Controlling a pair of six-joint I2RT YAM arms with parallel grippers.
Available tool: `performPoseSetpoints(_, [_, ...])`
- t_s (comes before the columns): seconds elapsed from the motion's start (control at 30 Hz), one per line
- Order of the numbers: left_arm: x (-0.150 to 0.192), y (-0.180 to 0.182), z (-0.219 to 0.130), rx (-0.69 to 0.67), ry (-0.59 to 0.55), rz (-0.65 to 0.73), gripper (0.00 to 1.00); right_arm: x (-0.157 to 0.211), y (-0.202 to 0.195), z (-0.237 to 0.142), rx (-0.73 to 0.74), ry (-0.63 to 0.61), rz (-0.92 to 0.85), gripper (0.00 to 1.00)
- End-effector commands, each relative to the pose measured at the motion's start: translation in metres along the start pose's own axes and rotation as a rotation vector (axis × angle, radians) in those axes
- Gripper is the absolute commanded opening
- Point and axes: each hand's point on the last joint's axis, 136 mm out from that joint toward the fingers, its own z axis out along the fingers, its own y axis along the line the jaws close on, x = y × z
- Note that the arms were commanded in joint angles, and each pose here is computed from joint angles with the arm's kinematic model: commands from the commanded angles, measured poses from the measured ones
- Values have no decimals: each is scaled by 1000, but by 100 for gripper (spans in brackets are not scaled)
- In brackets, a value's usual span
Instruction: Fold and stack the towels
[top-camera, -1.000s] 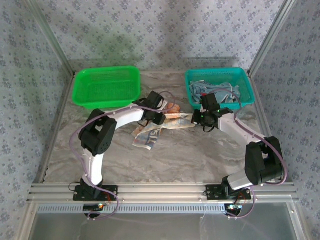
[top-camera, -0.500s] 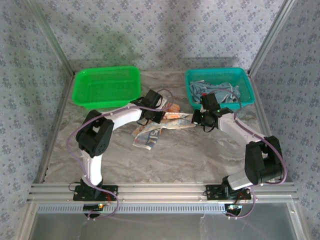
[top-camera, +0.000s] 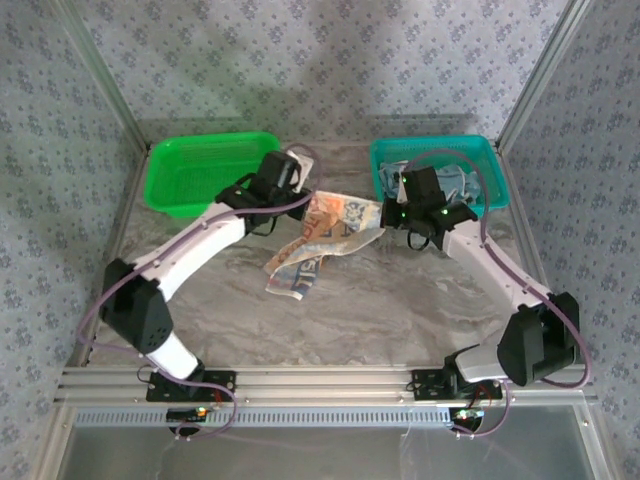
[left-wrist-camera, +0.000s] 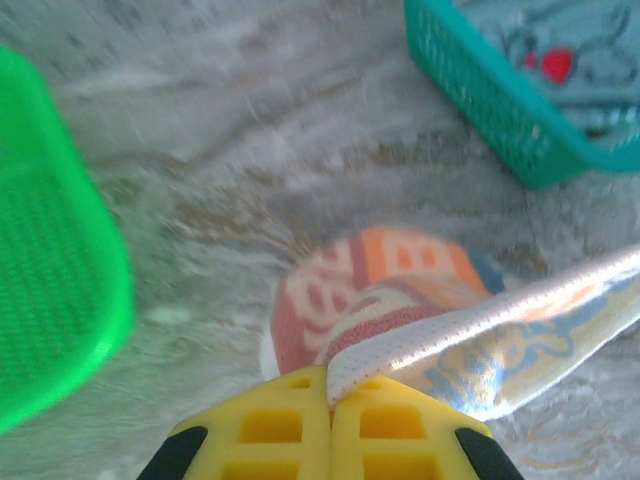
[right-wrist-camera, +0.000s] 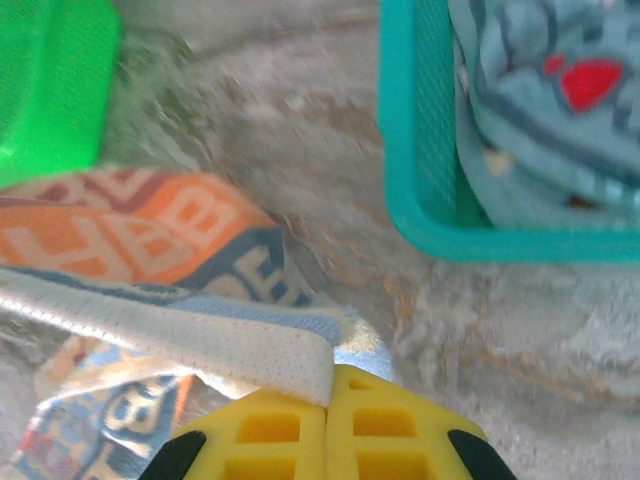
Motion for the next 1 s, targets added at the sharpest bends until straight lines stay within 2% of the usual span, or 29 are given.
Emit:
performPoseSetpoints(0.0, [-32, 22, -45, -87, -78, 8, 0, -41, 11, -32, 19, -119, -107, 0])
performPoseSetpoints(0.27, [-109, 30, -104, -107, -287, -11, 0, -141, 40, -78, -27, -448, -231, 0])
performPoseSetpoints(0.53, [-168, 50, -136, -144, -422, 5, 0, -210, 53, -115, -80, -661, -262, 0])
performPoseSetpoints(0.73, [-199, 55, -160, -137, -504, 21, 0, -234, 68, -131, -136, -716, -292, 0])
performPoseSetpoints(0.97, [-206, 50, -181, -89, -538, -6, 0, -234, 83, -150, -212, -734, -344, 0])
